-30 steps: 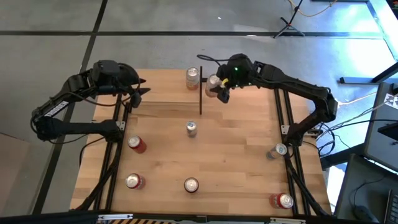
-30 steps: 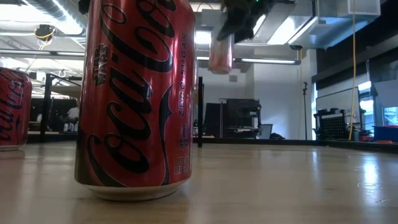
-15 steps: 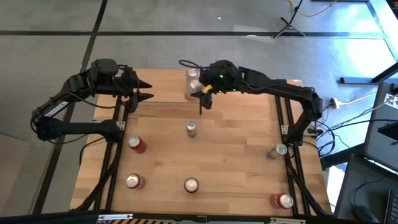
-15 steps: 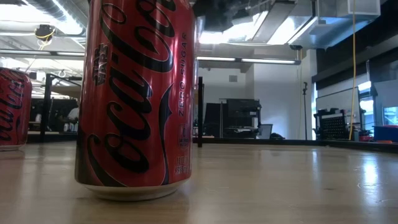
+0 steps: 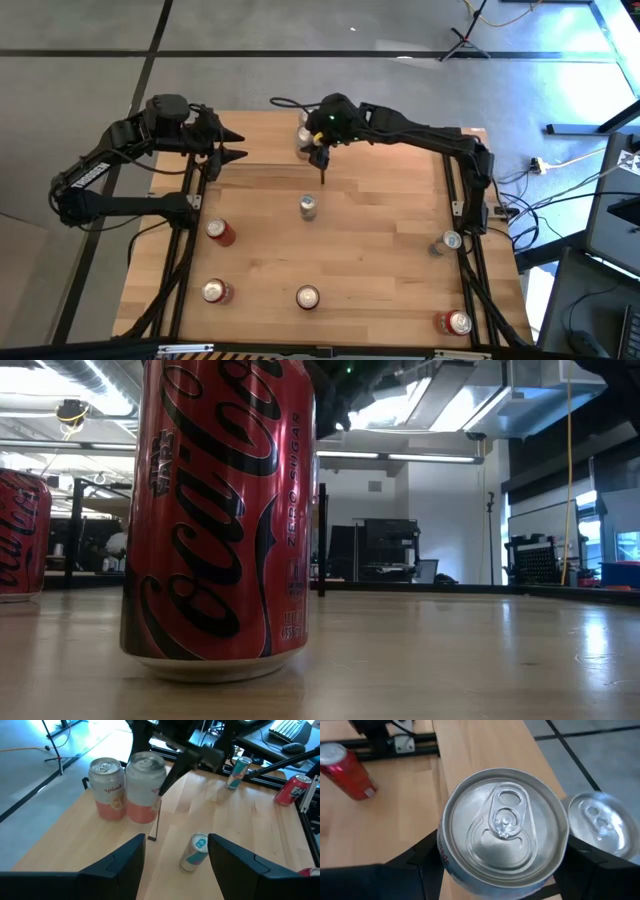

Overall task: Place canned beverage on shelf
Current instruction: Put the light pink soda can on the shelf aligned with the other light pink soda can

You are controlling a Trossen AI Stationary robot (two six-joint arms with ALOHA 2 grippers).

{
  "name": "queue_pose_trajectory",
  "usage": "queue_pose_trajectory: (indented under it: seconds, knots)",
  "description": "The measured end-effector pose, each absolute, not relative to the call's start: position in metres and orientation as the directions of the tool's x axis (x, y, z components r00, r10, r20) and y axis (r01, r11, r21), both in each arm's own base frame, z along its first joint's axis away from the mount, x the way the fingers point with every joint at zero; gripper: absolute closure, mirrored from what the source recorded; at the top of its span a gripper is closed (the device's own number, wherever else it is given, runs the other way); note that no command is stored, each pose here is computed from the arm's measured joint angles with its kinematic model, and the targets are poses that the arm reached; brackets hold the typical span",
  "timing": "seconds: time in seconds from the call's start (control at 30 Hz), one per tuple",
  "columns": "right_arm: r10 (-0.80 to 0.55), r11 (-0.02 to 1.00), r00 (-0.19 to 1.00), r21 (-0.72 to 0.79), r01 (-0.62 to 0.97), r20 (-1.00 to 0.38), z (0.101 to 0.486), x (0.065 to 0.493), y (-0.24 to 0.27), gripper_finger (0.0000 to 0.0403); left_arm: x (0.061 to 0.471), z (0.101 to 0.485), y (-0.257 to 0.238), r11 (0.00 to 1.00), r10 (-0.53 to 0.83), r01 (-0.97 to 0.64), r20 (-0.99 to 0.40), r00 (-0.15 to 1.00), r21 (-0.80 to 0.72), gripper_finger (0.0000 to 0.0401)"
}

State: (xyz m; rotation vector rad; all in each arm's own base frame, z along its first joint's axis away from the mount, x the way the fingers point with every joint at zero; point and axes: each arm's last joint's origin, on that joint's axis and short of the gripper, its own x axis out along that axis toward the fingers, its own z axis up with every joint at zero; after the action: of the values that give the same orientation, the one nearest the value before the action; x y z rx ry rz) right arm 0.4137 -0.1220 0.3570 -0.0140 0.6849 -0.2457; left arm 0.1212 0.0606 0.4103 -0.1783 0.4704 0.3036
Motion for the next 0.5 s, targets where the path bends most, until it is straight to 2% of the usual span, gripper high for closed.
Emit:
queue_pose_trajectory:
  seconds: [0.23,0.5]
  knots:
    - [-0.206,0.974,0.701,-0.073,0.215,-0.682,0.339,0.418,-0.130,0.0134,0.121,0.410,0.061,0.940,0.246,-0.328,-0.470,0.848,-0.099,0.0190]
    - [-0.214,0.971,0.698,-0.073,0.227,-0.683,0.334,0.420,-0.137,0.0134,0.121,0.410,0.061,0.940,0.246,-0.328,-0.470,0.848,-0.099,0.0190]
